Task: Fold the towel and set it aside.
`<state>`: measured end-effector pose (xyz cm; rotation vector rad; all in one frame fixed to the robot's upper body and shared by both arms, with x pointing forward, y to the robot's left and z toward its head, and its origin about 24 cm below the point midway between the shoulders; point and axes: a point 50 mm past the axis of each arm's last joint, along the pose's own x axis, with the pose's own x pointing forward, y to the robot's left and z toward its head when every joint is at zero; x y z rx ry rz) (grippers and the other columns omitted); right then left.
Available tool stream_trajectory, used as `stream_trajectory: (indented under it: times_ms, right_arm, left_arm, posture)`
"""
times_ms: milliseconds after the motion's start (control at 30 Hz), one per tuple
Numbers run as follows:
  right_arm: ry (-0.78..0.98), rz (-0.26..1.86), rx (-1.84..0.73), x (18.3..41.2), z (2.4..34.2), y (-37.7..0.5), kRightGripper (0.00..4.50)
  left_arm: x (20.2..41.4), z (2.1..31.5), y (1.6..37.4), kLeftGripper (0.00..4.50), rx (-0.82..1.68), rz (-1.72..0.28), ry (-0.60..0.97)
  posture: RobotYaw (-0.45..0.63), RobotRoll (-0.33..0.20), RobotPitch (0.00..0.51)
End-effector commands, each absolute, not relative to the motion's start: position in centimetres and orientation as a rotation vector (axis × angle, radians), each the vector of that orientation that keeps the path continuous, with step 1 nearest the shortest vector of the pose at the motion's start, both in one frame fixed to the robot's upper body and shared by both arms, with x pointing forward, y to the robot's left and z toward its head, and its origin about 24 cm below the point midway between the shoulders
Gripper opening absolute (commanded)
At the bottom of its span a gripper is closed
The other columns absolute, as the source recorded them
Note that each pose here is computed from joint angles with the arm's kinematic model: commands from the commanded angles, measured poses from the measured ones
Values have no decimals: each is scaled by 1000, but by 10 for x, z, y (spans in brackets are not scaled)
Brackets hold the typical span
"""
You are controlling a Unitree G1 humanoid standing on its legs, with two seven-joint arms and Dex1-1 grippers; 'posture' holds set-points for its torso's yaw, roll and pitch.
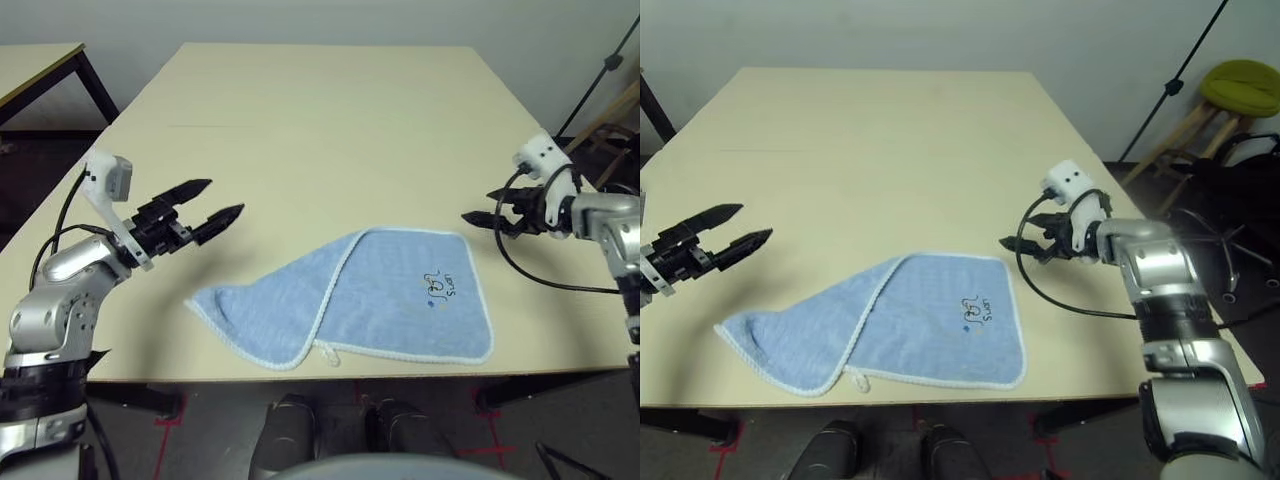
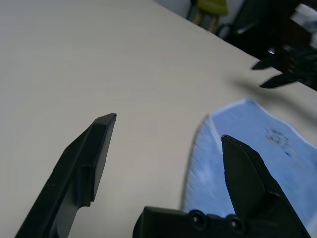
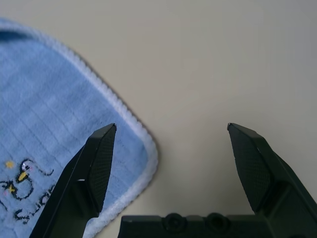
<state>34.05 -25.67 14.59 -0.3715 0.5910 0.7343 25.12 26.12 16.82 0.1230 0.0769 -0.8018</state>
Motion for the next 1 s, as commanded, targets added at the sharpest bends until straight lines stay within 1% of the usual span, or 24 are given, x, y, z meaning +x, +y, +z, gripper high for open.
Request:
stream_trajectory:
  times_ms: [33,133,300,567,600,667,733,833,900,967,1000]
  right_arm:
    - [655,801,-454,342,133,-249,4500]
    - [697,832,-494,340,128,-248,4500]
    - [773,827,-575,337,116,-252,4500]
    - [863,841,-706,335,110,-258,4500]
    - [869,839,-714,335,109,-259,4390]
    - [879,848,-722,335,109,-258,4038]
    - [881,872,-711,333,110,-253,3491]
    - [864,893,-679,333,115,-247,2419]
    - [831,911,-615,334,124,-240,1671]
    - [779,916,-565,340,139,-232,995]
    - [741,905,-553,346,148,-229,561]
  left_arm:
    - [242,162,255,4459,142,-884,163]
    - [239,163,255,4459,145,-896,181]
    - [232,162,246,4459,124,-980,226]
    - [225,157,241,4459,110,-1040,331]
    - [225,157,240,4489,111,-1043,331]
    - [225,157,236,4500,106,-1065,338]
    - [227,157,231,4500,111,-1086,341]
    - [232,159,228,4500,119,-1095,344]
    - [236,160,225,4500,118,-1102,345]
    - [237,160,219,4500,127,-1126,347]
    - [238,159,217,4500,135,-1134,350]
  posture:
    - [199,0,89]
    - [208,0,96]
    - [216,0,100]
    - [213,0,112]
    - [206,0,117]
    - [184,0,123]
    - [177,0,123]
    - [168,0,125]
    - [167,0,125]
    - [167,0,123]
    - [165,0,121]
